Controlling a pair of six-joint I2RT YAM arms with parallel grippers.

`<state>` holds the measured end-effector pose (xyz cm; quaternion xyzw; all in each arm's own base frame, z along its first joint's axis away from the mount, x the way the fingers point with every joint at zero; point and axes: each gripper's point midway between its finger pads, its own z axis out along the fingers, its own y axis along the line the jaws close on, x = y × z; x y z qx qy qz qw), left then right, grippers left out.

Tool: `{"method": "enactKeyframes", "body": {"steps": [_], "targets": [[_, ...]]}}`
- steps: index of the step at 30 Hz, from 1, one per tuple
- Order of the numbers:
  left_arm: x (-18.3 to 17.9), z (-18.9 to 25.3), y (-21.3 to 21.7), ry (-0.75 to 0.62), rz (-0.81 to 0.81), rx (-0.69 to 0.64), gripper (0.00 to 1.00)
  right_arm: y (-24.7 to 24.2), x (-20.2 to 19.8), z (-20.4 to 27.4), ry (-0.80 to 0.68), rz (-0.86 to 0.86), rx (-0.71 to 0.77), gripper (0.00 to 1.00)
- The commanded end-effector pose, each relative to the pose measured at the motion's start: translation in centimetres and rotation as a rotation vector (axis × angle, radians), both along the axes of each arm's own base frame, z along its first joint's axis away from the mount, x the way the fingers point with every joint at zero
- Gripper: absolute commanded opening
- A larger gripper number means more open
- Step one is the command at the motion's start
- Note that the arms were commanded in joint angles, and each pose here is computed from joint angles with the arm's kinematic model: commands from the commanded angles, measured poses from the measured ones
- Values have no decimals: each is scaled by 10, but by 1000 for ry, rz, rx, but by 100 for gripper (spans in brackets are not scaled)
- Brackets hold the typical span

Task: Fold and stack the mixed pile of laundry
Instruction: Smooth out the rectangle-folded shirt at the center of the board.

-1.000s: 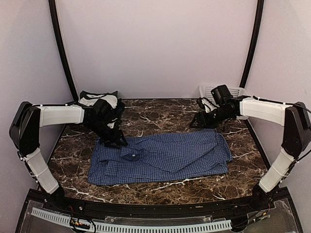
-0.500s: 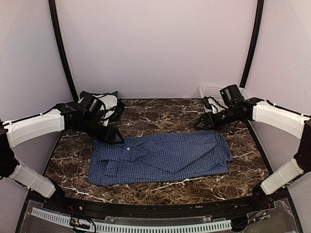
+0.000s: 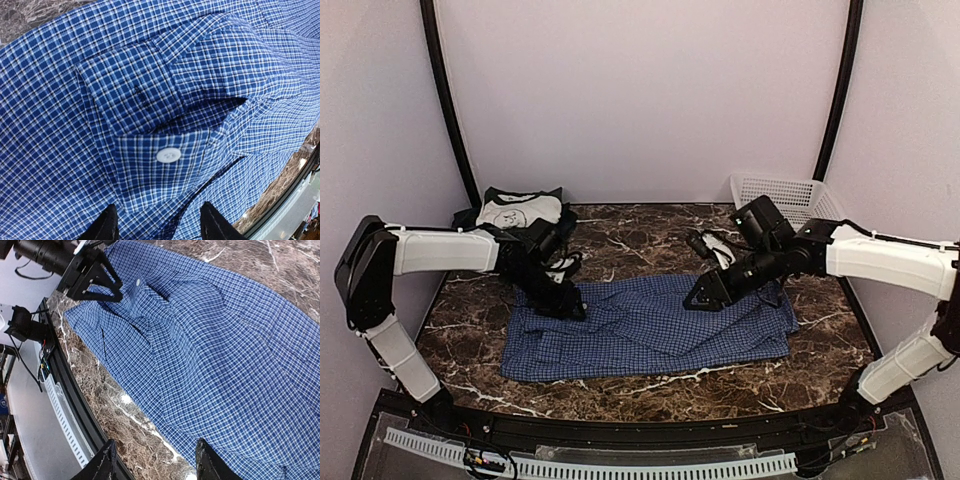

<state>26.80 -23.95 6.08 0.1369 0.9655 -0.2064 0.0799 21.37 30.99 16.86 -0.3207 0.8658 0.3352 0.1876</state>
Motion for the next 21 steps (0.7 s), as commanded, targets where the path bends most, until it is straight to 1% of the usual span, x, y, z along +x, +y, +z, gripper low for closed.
{"method": "enactKeyframes", "body": {"steps": [1, 5, 8, 14, 17, 21], "targets": [[1, 0, -8, 48, 61, -82, 55, 16, -8, -10, -115, 39, -65, 49], [-2, -2, -14, 85, 69, -134, 54, 27, -20, -30, -190, 88, -174, 48], [-3, -11, -9, 116, 91, -111, 53, 34, -27, -45, -224, 116, -257, 47], [0, -8, -4, 111, 124, -101, 57, 48, -29, -67, -328, 130, -409, 48], [1, -7, 1, 113, 144, -95, 58, 56, -29, -73, -373, 139, -462, 46], [0, -6, 4, 121, 148, -101, 58, 64, -29, -89, -390, 163, -530, 43]]}}
